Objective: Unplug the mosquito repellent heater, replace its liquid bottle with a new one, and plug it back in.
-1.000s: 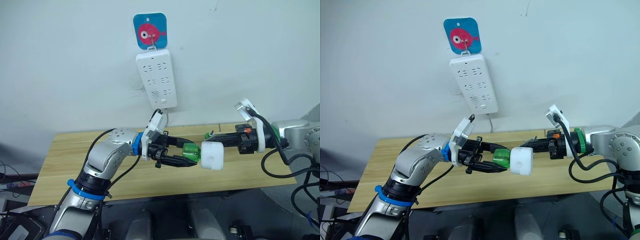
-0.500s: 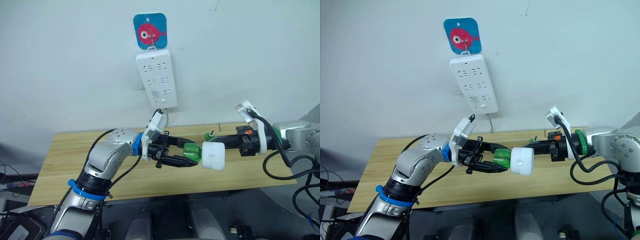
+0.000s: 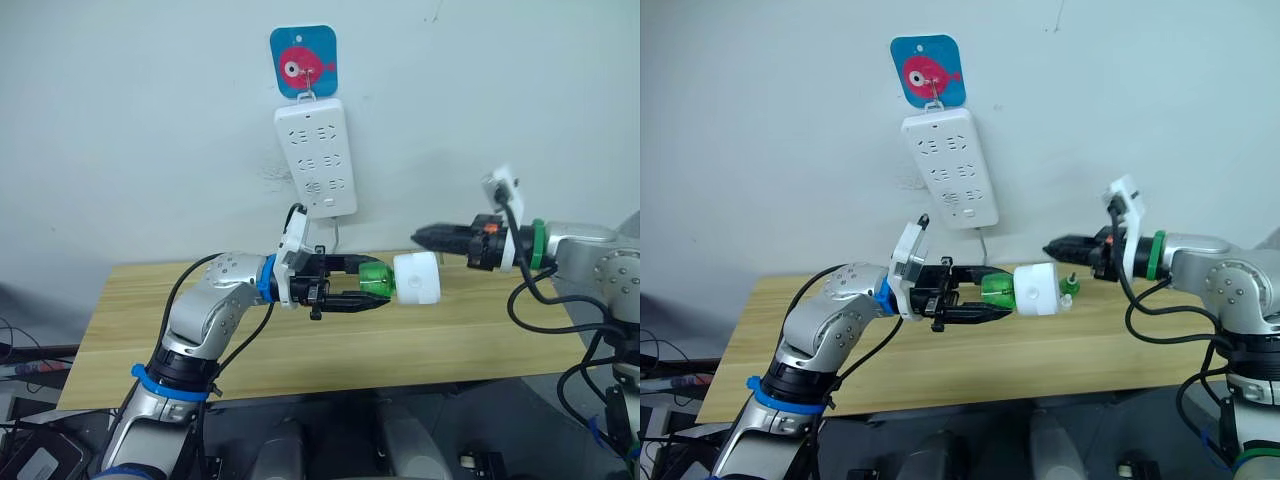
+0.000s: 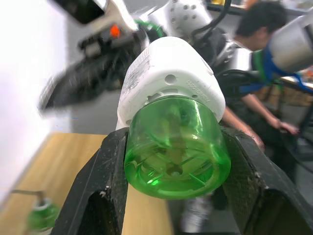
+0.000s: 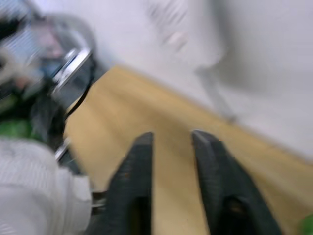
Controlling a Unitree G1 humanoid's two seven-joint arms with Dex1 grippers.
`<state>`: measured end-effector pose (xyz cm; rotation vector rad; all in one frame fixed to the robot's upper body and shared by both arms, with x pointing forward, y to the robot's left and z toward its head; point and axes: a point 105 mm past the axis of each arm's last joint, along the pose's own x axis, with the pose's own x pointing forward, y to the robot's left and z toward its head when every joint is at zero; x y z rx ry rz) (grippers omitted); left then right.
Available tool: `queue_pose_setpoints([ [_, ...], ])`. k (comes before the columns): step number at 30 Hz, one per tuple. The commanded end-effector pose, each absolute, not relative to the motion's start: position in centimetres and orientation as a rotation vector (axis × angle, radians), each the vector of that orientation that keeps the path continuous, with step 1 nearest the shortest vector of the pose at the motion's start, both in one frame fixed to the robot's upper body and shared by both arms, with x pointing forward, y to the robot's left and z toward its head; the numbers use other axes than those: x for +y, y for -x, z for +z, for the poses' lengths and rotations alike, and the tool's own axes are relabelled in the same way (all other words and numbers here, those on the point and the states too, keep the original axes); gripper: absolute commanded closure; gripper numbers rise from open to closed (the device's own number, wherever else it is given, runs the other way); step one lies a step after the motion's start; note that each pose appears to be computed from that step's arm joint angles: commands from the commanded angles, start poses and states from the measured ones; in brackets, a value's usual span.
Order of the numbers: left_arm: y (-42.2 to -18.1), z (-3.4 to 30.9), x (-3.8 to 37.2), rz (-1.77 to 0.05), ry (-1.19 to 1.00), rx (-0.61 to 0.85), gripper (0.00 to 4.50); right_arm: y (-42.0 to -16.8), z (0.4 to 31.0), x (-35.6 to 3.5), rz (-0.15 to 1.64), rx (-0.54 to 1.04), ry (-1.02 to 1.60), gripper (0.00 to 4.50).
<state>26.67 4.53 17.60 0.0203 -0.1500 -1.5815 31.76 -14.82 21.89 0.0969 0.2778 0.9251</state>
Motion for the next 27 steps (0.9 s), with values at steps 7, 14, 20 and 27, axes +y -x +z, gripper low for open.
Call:
queue_pose_setpoints([
  [7,-28.1,17.6,4.9,-1.345,-0.212,-0.429,2.24,-29.1,24.7,-18.8,0.65,0.073,-0.215,0.0],
  [14,-29.5,16.8,4.3,-1.172,-0.347,-0.537,2.24,-25.1,21.5,-16.3,0.49,0.112,-0.576,0.0],
  [20,-30.2,16.4,3.5,-1.119,-0.397,-0.573,2.24,-24.6,18.9,-12.8,0.378,0.216,-0.804,0.0],
  [27,-30.6,16.0,3.0,-1.098,-0.433,-0.579,2.24,-25.6,19.2,-10.8,0.387,0.204,-0.949,0.0],
])
